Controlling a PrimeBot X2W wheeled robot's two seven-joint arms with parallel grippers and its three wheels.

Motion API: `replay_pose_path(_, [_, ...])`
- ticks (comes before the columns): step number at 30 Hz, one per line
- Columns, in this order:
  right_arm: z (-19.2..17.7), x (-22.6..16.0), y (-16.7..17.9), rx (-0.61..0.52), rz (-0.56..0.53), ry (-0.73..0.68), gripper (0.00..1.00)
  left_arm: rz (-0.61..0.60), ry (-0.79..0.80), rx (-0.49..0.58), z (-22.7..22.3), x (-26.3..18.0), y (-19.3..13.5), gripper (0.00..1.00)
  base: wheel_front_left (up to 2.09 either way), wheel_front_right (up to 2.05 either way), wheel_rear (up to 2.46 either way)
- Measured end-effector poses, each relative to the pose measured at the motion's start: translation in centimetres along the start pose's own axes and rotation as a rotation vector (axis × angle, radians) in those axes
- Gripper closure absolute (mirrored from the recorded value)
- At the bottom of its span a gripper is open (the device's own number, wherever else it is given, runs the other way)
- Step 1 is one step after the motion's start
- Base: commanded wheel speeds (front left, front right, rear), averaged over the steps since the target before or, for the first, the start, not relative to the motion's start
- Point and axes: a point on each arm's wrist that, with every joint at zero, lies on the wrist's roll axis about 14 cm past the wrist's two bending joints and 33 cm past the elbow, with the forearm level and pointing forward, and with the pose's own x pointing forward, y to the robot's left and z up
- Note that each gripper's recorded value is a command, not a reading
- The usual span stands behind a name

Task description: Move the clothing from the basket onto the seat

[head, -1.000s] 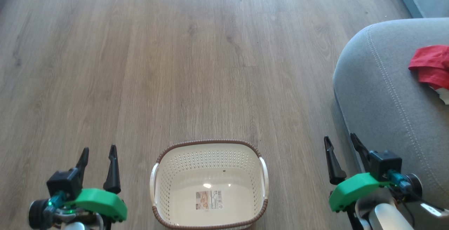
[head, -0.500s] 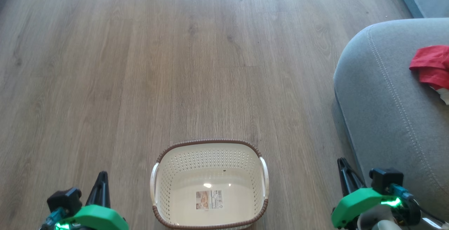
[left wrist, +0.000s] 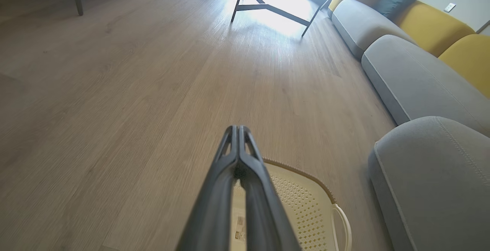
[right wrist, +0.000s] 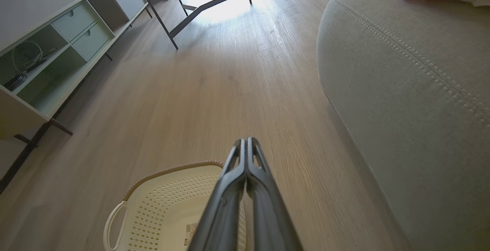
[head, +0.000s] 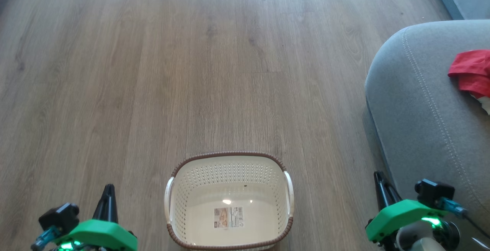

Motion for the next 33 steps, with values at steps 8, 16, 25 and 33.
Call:
replay_pose_path(8, [0.3,0.1,-0.6,0.091,-0.027,-0.004,1.0,0.012,0.004,-0.092,0.1,0.1,0.1,1.0,0.0,0.0,0.0])
replay_pose_path(16, [0.6,0.2,-1.0,0.181,-0.05,-0.012,1.0,0.018,-0.004,-0.184,0.6,0.4,0.1,1.0,0.0,0.0,0.0])
replay_pose_path(25, [0.9,0.3,-1.6,0.28,-0.071,-0.016,1.0,0.02,-0.005,-0.288,0.9,0.6,-0.1,1.0,0.0,0.0,0.0])
replay_pose_path(33, [1.5,0.5,-1.9,0.372,-0.082,-0.034,1.0,0.024,-0.001,-0.381,1.0,0.7,-0.1,1.0,0.0,0.0,0.0])
